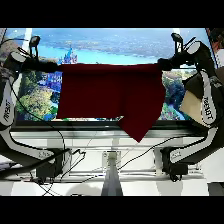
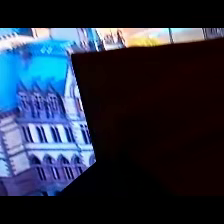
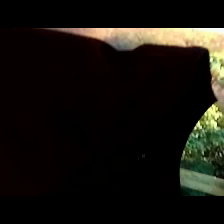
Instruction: Fold the clothes and pants, and hang the long-sleeved shirts on hangers.
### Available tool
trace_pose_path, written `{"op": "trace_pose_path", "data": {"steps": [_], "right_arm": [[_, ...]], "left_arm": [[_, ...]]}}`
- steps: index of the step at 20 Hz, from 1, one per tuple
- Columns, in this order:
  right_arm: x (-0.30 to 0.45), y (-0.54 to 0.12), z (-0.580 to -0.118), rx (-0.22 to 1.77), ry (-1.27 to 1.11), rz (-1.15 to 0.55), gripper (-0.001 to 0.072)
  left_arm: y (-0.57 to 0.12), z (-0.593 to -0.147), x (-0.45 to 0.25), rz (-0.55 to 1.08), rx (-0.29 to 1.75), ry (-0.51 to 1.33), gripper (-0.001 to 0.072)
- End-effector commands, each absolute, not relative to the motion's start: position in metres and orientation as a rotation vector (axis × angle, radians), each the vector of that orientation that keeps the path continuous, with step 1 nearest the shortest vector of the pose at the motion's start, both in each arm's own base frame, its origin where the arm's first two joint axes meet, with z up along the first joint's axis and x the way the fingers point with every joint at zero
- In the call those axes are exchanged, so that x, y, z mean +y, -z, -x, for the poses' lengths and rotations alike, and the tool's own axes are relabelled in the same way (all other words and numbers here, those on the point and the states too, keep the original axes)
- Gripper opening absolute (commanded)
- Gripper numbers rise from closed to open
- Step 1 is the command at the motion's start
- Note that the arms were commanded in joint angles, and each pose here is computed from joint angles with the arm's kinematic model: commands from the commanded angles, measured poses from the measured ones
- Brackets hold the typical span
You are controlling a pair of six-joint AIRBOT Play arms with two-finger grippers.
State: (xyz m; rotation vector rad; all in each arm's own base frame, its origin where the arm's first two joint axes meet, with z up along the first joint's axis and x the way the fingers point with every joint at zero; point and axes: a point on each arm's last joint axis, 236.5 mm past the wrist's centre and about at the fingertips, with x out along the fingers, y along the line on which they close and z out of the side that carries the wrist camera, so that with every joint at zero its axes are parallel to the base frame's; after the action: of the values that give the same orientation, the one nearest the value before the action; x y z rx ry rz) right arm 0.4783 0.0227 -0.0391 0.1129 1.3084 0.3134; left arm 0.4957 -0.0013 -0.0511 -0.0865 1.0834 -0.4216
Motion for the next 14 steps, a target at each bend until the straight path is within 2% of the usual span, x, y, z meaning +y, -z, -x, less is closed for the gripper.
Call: {"op": "trace_pose_path", "data": {"steps": [1, 3, 4, 5, 6, 7, 8, 9, 10, 11, 13, 14], "right_arm": [[0.004, 0.050, -0.409, 1.607, -0.328, -0.015, 0.0011], [0.006, 0.048, -0.393, 1.672, -0.349, -0.022, 0.0012], [0.007, 0.048, -0.393, 1.671, -0.350, -0.022, 0.0054], [0.006, 0.049, -0.398, 1.653, -0.345, -0.021, 0.0321], [0.006, 0.049, -0.402, 1.636, -0.336, -0.021, 0.0590], [0.005, 0.050, -0.406, 1.623, -0.323, -0.026, 0.0650], [0.004, 0.050, -0.407, 1.621, -0.304, -0.037, 0.0648], [0.002, 0.049, -0.406, 1.626, -0.293, -0.037, 0.0614], [-0.003, 0.048, -0.405, 1.626, -0.274, -0.020, 0.0517], [-0.009, 0.042, -0.405, 1.618, -0.247, -0.001, 0.0447], [-0.015, 0.020, -0.406, 1.570, -0.226, 0.016, 0.0443], [-0.017, 0.005, -0.401, 1.552, -0.218, 0.013, 0.0443]], "left_arm": [[0.066, -0.429, -0.018, 0.096, 1.337, 0.584, 0.0016], [0.071, -0.418, -0.021, 0.092, 1.388, 0.613, 0.0017], [0.072, -0.417, -0.022, 0.092, 1.389, 0.614, 0.0018], [0.070, -0.419, -0.024, 0.103, 1.380, 0.616, 0.0081], [0.068, -0.421, -0.027, 0.120, 1.370, 0.623, 0.0308], [0.067, -0.422, -0.030, 0.132, 1.363, 0.628, 0.0582], [0.066, -0.423, -0.030, 0.135, 1.360, 0.629, 0.0698], [0.064, -0.423, -0.030, 0.133, 1.358, 0.630, 0.0691], [0.060, -0.422, -0.029, 0.140, 1.361, 0.627, 0.0685], [0.052, -0.422, -0.025, 0.157, 1.359, 0.610, 0.0603], [0.020, -0.426, -0.011, 0.170, 1.326, 0.576, 0.0270], [0.001, -0.425, -0.003, 0.172, 1.306, 0.561, 0.0013]]}}
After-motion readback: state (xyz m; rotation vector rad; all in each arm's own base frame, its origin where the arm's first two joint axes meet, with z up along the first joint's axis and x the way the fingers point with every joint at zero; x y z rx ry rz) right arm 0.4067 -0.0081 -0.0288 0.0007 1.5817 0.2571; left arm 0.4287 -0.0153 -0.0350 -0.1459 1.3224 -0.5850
